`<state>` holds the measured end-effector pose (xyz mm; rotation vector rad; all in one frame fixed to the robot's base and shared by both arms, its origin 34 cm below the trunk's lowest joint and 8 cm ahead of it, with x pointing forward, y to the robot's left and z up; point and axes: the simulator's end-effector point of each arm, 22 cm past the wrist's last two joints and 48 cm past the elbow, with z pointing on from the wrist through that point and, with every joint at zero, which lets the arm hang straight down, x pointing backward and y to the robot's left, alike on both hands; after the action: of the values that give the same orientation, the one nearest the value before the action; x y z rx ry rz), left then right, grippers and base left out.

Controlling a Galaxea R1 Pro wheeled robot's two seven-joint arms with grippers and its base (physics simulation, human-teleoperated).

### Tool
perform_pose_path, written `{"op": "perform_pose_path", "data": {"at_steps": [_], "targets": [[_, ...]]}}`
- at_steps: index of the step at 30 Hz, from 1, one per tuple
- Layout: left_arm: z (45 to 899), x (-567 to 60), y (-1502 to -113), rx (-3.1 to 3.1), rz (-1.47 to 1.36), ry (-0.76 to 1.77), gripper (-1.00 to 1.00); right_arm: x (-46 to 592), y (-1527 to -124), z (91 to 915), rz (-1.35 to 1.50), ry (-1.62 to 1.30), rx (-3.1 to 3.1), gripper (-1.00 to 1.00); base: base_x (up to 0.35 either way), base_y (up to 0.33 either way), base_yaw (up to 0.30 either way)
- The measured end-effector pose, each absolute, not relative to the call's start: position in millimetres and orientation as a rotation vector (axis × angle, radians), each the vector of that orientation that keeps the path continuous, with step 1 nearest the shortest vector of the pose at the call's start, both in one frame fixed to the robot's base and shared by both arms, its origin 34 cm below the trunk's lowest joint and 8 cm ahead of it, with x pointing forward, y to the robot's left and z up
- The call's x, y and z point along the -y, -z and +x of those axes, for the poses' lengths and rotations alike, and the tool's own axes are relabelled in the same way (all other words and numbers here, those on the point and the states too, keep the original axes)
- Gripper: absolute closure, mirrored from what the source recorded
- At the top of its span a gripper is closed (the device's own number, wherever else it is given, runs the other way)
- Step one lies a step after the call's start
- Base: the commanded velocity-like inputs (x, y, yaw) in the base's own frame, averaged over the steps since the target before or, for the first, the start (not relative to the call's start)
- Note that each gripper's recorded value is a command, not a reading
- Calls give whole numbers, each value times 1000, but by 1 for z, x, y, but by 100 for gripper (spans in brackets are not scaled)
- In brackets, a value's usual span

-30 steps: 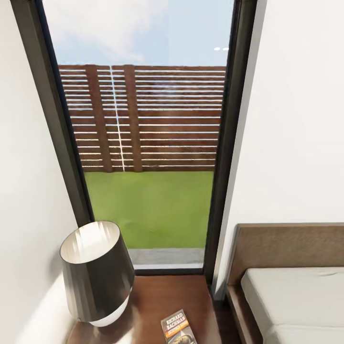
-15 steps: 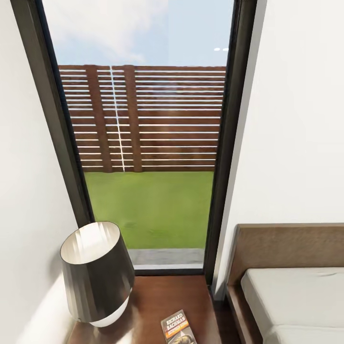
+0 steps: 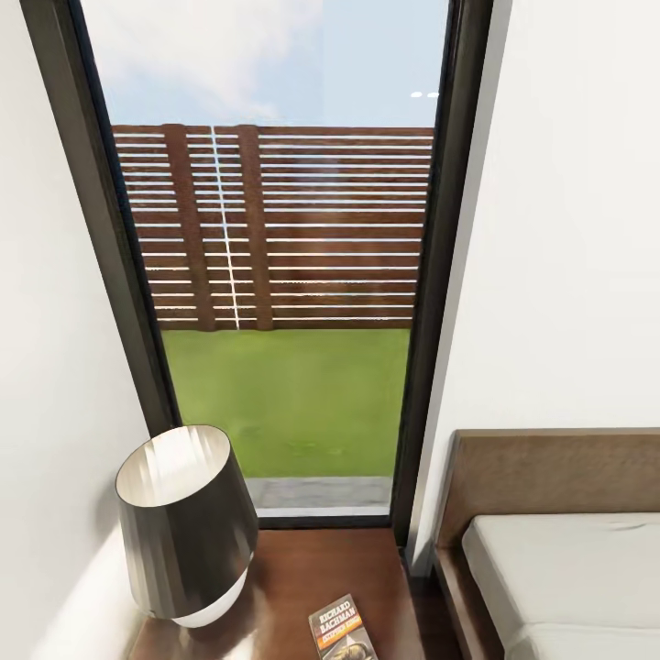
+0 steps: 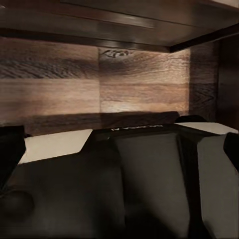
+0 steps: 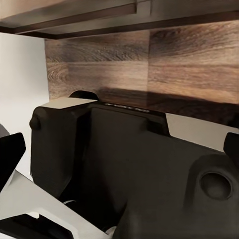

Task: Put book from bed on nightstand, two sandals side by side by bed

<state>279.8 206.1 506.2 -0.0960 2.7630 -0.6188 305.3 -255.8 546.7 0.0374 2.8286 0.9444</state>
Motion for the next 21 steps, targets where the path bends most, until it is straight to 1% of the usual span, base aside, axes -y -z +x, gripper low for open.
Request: {"op": "perform_pose_path", "data": {"at_steps": [2, 6, 8, 21], "targets": [[280, -210, -504, -2769, -100, 591, -100, 252, -547, 305, 36, -952, -2827, -100, 0, 0, 0], [280, -216, -502, -2778, -106, 547, -100, 216, -548, 305, 24, -1021, -2807, -100, 0, 0, 0], [280, -217, -501, -2779, -107, 542, -100, 208, -548, 305, 23, -1037, -2802, -100, 0, 0, 0], [281, -218, -501, -2778, -109, 538, -100, 203, -548, 305, 22, -1047, -2799, -100, 0, 0, 0]]}}
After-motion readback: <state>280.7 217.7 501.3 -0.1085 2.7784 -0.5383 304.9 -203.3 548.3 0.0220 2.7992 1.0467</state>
